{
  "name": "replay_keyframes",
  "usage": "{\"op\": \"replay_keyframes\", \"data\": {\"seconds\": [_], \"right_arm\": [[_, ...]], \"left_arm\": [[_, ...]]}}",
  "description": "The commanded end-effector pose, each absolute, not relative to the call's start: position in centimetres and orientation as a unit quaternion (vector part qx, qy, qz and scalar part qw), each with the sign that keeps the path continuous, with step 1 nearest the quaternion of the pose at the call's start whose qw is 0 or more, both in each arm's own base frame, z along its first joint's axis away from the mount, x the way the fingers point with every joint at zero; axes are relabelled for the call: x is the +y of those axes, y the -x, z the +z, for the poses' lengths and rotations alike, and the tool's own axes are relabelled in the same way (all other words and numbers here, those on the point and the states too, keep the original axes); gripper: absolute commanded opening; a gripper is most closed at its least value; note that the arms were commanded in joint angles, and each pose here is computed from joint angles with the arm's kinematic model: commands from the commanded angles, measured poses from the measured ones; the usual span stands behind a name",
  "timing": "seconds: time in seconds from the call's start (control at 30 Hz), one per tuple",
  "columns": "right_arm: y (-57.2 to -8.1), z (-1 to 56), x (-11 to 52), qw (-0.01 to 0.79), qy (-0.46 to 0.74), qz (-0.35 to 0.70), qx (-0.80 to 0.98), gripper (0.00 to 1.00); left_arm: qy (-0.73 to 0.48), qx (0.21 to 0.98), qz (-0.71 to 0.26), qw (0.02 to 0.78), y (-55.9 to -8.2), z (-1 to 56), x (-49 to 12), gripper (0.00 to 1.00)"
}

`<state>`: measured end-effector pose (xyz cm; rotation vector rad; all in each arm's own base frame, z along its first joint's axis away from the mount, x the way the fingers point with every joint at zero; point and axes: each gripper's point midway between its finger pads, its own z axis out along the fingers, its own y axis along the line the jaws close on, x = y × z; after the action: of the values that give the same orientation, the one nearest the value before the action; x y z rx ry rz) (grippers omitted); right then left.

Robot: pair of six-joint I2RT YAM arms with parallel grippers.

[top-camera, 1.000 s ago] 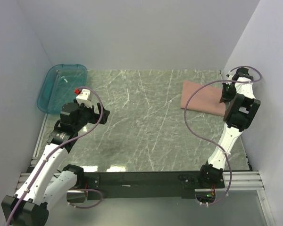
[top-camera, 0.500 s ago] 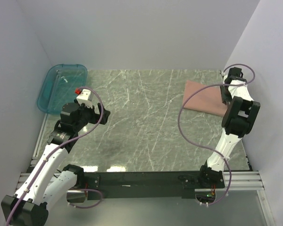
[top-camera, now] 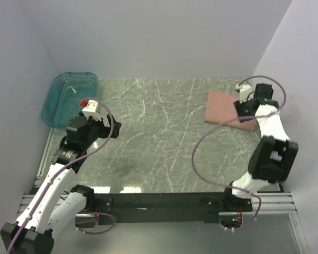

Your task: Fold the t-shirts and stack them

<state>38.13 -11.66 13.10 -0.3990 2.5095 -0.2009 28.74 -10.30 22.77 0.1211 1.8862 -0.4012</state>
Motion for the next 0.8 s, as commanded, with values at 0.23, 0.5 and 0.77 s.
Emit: {"op": "replay_keyframes", "data": {"seconds": [0.23, 0.5, 0.77], "right_arm": [[-33.0, 26.8, -4.2, 0.624, 0.111, 0.014, 0.773, 1.00], [-30.9, 27.0, -10.3, 0.604, -0.194, -0.036, 0.772, 1.00], [-29.4, 26.3, -11.2, 0.624, -0.175, -0.085, 0.757, 1.00]], "left_arm": [[0.102, 0.813, -0.115, 0.562, -31.1, 22.6, -3.7, 0.99], [0.092, 0.792, -0.087, 0.597, -29.9, 24.1, -2.6, 0.99], [0.081, 0.793, -0.092, 0.597, -29.8, 24.0, -3.0, 0.99]]}}
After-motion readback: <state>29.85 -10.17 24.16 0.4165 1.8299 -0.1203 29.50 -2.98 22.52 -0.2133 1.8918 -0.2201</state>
